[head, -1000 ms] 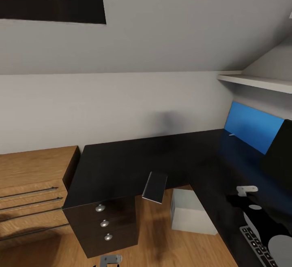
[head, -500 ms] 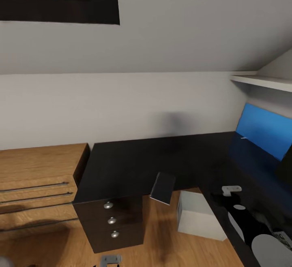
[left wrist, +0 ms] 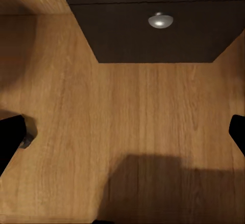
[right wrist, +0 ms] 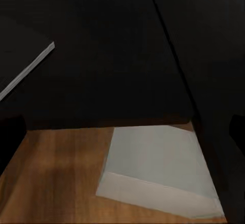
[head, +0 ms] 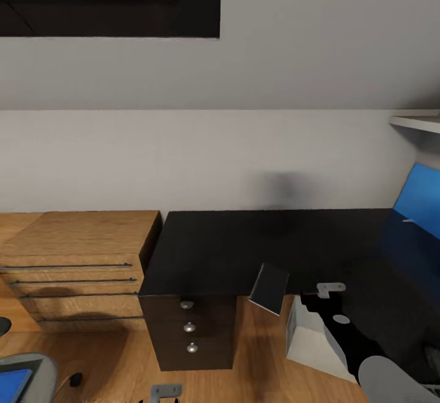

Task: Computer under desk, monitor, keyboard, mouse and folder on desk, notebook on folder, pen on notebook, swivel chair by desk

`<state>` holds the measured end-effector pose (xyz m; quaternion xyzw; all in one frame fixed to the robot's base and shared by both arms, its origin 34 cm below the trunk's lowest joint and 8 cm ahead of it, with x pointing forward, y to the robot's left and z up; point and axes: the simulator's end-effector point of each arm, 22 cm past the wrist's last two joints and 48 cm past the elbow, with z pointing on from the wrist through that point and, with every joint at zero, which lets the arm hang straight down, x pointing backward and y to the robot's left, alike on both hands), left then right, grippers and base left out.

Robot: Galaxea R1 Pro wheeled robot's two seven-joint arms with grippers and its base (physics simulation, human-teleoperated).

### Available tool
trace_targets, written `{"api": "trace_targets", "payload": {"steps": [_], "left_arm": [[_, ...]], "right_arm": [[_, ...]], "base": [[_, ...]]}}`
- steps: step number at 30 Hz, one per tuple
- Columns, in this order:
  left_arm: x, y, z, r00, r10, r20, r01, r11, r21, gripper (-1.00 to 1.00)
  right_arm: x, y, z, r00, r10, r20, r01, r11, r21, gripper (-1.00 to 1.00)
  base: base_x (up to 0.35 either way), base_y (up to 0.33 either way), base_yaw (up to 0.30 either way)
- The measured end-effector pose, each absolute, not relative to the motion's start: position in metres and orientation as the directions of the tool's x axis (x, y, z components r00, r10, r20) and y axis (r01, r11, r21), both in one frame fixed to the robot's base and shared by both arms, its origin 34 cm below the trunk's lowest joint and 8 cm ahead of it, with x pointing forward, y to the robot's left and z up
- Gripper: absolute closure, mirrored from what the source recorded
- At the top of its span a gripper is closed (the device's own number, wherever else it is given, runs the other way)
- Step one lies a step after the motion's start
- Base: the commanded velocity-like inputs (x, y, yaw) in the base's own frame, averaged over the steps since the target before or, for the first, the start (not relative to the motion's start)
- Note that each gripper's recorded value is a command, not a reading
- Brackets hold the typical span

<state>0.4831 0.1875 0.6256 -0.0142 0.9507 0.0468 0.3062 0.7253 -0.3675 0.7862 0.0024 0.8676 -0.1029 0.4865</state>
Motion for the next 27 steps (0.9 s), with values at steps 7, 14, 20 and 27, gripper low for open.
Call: {"api": "trace_targets", "payload": {"steps": [7, 14, 20, 27], "left_arm": [[0.483, 0.188, 0.625, -0.812, 0.003, -0.583, -0.055, 0.995, 0.081, -1.00], [0.483, 0.188, 0.625, -0.812, 0.003, -0.583, -0.055, 0.995, 0.081, -1.00], [0.483, 0.188, 0.624, -0.813, 0.003, -0.582, -0.054, 0.995, 0.081, -1.00], [0.482, 0.187, 0.623, -0.816, 0.003, -0.578, -0.052, 0.996, 0.079, -1.00]], "right_arm": [[0.723, -0.359, 0.785, -0.487, -0.092, -0.869, 0.140, 0.973, -0.182, -1.00], [0.719, -0.329, 0.783, -0.411, -0.077, -0.908, 0.131, 0.981, -0.143, -1.00], [0.717, -0.323, 0.788, -0.343, -0.073, -0.936, 0.130, 0.984, -0.125, -1.00], [0.700, -0.275, 0.766, -0.363, -0.026, -0.931, 0.096, 0.993, -0.065, -1.00]], "base": [[0.000, 0.000, 0.278], [-0.016, 0.015, 0.278], [-0.185, 0.162, 0.278], [-0.281, 0.182, 0.278]]}}
